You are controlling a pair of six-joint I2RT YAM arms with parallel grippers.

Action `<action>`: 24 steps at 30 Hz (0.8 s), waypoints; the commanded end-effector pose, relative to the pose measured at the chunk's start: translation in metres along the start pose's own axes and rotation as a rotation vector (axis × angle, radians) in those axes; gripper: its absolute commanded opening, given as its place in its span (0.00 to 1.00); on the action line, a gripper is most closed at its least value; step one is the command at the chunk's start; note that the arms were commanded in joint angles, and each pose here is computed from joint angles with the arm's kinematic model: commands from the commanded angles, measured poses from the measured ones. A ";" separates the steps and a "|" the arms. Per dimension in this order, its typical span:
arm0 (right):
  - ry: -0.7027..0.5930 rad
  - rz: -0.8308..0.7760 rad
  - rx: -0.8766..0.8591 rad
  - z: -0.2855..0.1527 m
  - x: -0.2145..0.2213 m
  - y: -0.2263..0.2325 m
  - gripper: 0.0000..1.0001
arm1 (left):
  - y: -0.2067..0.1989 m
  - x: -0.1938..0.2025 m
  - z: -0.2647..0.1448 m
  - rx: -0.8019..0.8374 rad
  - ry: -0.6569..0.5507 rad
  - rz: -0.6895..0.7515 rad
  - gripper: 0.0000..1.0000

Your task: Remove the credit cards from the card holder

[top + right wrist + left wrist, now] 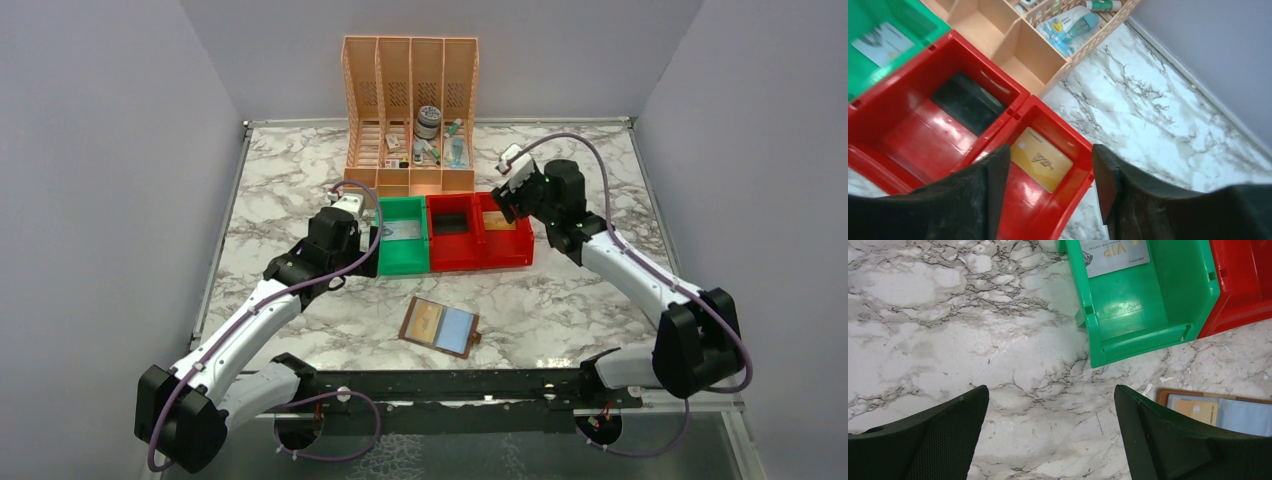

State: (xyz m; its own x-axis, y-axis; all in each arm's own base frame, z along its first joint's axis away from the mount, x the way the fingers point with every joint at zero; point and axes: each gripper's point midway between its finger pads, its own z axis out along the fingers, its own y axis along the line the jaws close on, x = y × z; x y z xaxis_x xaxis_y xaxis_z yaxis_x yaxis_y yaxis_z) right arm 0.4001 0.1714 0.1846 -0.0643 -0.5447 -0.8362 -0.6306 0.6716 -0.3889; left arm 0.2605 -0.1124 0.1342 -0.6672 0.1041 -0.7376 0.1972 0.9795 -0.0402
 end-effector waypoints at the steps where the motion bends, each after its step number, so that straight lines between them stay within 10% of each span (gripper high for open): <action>1: -0.050 0.456 0.073 -0.017 -0.007 0.009 0.49 | -0.002 -0.007 -0.001 0.018 -0.025 -0.004 0.99; 9: 0.132 0.887 -0.350 -0.024 -0.006 0.119 0.47 | -0.015 -0.003 0.005 0.086 -0.002 -0.005 0.99; 24: 0.234 1.041 -0.239 -0.045 0.007 0.247 0.40 | -0.023 0.007 0.012 0.126 0.049 -0.001 0.95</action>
State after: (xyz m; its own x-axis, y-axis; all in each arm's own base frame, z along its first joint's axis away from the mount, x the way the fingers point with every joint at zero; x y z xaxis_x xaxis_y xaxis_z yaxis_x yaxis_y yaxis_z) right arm 0.2013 0.3065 0.0918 -0.7956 -0.0231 -0.6054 -0.4226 0.7370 0.5274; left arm 0.2596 -0.1310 0.1226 -0.7015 0.1134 -0.7036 0.2609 0.9596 -0.1055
